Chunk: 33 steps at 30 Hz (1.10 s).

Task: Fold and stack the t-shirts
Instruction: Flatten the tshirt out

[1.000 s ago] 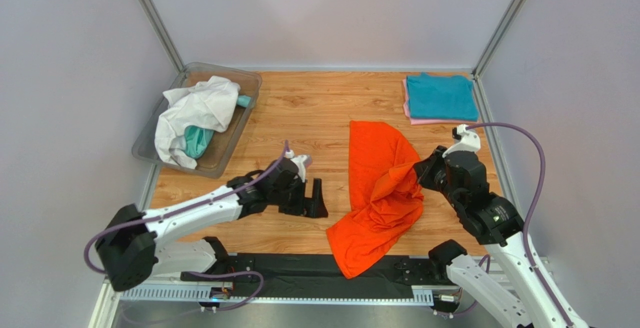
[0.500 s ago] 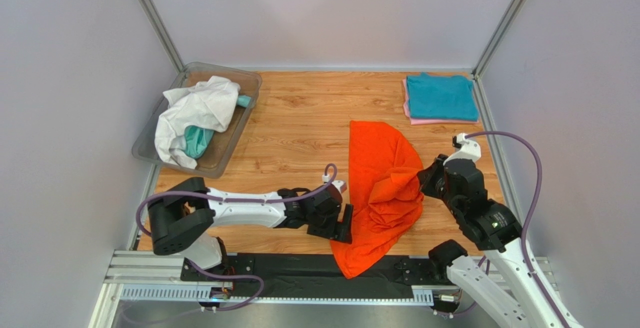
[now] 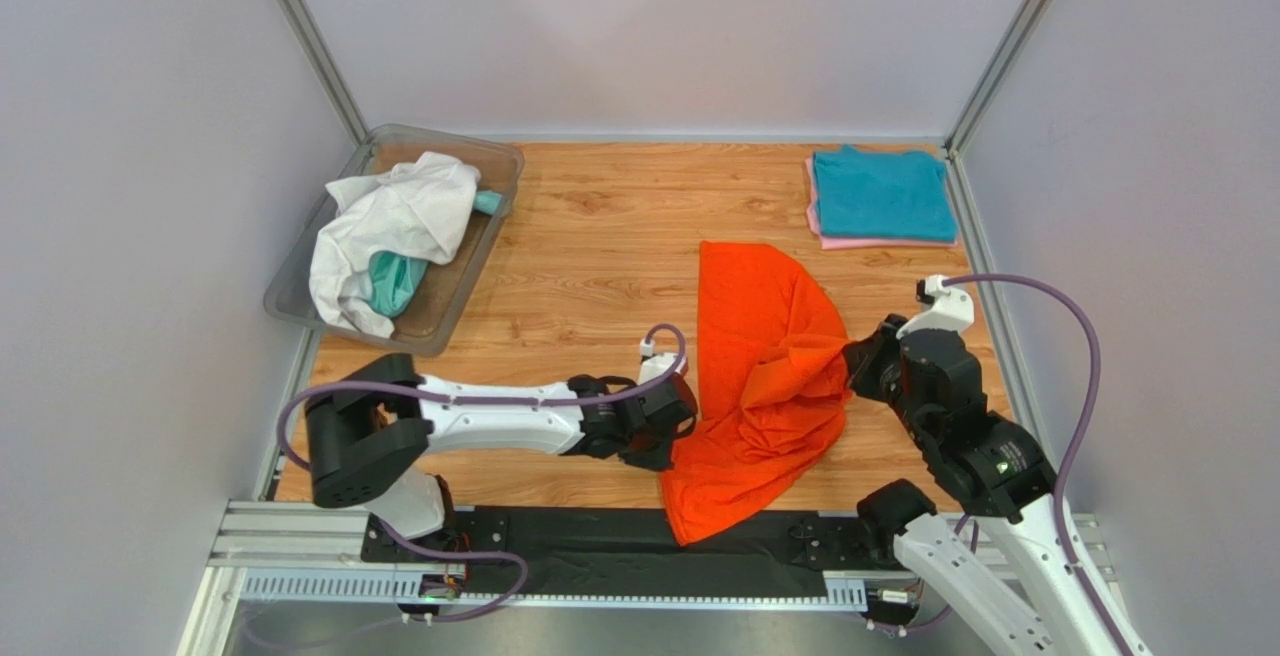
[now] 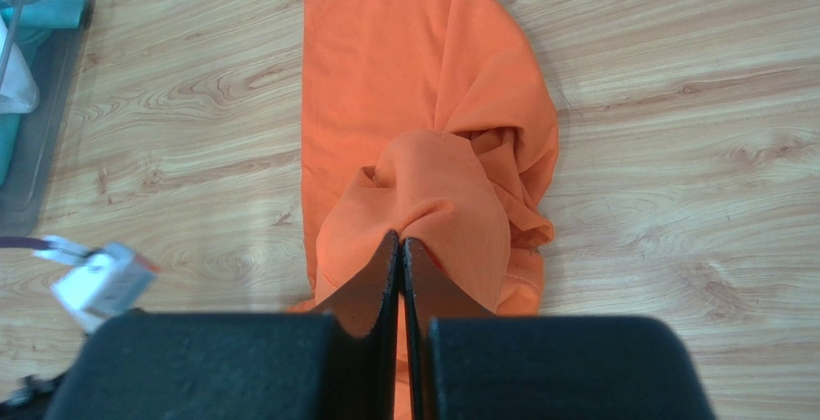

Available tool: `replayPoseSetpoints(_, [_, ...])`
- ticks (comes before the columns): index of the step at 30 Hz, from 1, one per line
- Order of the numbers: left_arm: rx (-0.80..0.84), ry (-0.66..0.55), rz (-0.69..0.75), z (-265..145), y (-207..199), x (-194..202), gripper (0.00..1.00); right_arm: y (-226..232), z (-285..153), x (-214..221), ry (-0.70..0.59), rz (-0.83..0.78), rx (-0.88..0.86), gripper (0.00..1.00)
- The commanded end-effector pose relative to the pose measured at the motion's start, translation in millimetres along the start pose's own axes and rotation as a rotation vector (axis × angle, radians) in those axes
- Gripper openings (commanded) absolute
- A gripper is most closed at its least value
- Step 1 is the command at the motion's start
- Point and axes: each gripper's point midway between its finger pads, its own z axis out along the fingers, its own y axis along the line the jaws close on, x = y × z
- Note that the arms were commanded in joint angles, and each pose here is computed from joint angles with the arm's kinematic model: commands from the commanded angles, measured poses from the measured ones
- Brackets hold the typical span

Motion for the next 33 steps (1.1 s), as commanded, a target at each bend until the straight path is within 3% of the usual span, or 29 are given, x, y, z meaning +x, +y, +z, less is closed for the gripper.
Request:
replayPoseSetpoints(1, [-0.048, -0.222, 0.034, -53, 9, -50, 0.00, 3, -10, -17, -0.043, -0.018, -0.007, 0.00])
replayPoseSetpoints(11, [0.093, -0.732, 0.048, -264, 34, -141, 0.00, 50, -80, -100, -0.210, 0.015, -0.223, 0.00])
replayPoseSetpoints(16, [0.061, -0.942, 0.062, -340, 47, -173, 0.00, 67, -103, -139, -0.283, 0.013, -0.272, 0.00])
replayPoseSetpoints(20, [-0.020, -0.998, 0.046, -358, 59, -198, 0.00, 77, -108, -169, -0.332, -0.004, -0.259, 0.00])
replayPoseSetpoints(26, [-0.061, -0.981, -0.068, -337, 89, -246, 0.00, 94, -52, -187, -0.290, -0.071, -0.151, 0.00])
replayPoseSetpoints(28, [0.020, -0.962, -0.062, -332, 82, -264, 0.00, 100, -21, -189, -0.252, -0.095, -0.112, 0.00])
replayPoseSetpoints(29, [-0.002, -0.932, -0.109, -318, 100, -283, 0.00, 108, -17, -204, -0.281, -0.096, -0.122, 0.00])
replayPoseSetpoints(30, [0.084, -0.889, -0.088, -312, 90, -290, 0.00, 113, 6, -206, -0.249, -0.104, -0.107, 0.00])
replayPoseSetpoints(32, [0.117, -0.874, -0.116, -313, 101, -331, 0.00, 128, 6, -248, -0.304, -0.074, -0.172, 0.00])
replayPoseSetpoints(33, [0.208, -0.841, -0.086, -316, 89, -339, 0.00, 133, 30, -254, -0.272, -0.074, -0.173, 0.00])
